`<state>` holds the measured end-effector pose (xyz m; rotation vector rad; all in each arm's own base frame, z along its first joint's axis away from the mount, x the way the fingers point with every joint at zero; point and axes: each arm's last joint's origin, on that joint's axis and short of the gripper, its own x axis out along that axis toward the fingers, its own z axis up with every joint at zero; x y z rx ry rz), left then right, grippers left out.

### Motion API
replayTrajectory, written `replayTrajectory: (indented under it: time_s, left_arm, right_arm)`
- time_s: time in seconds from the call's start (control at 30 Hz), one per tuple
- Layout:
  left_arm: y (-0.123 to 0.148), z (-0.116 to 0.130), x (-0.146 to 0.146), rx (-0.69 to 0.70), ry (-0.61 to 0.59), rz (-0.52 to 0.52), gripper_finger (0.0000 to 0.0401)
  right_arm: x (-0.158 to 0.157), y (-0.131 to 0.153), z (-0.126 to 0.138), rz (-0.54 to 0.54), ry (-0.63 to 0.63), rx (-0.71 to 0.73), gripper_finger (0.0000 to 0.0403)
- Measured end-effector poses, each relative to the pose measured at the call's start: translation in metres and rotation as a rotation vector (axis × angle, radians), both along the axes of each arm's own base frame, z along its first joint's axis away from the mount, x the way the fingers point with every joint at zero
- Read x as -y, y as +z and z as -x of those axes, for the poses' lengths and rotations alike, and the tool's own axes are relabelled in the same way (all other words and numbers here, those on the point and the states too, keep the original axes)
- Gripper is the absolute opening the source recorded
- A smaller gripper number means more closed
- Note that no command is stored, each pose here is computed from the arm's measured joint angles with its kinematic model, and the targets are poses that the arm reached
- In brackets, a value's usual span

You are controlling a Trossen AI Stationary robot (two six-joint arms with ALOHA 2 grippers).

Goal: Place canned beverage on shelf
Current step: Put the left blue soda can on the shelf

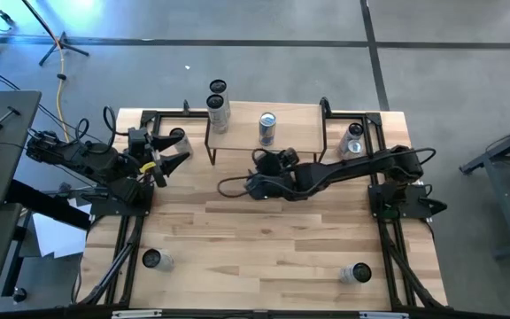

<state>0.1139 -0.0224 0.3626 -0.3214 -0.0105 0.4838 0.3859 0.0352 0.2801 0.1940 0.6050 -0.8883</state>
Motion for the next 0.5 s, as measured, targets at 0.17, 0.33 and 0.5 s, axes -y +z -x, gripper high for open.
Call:
replayTrajectory:
  time_s: [0.17, 0.33, 0.5]
  left_arm:
    - [0.0, 0.0, -0.001, 0.002, 0.026, -0.002, 0.0296]
    - [0.0, 0.001, -0.001, 0.0, 0.044, -0.01, 0.0296]
    - [0.001, 0.001, -0.001, 0.008, 0.046, 0.001, 0.0296]
  right_arm:
    - [0.002, -0.017, 0.046, -0.062, -0.083, 0.053, 0.0376]
    - [0.002, -0.011, 0.061, -0.078, -0.001, 0.302, 0.0376]
    - [0.007, -0.007, 0.042, 0.046, -0.002, 0.31, 0.0376]
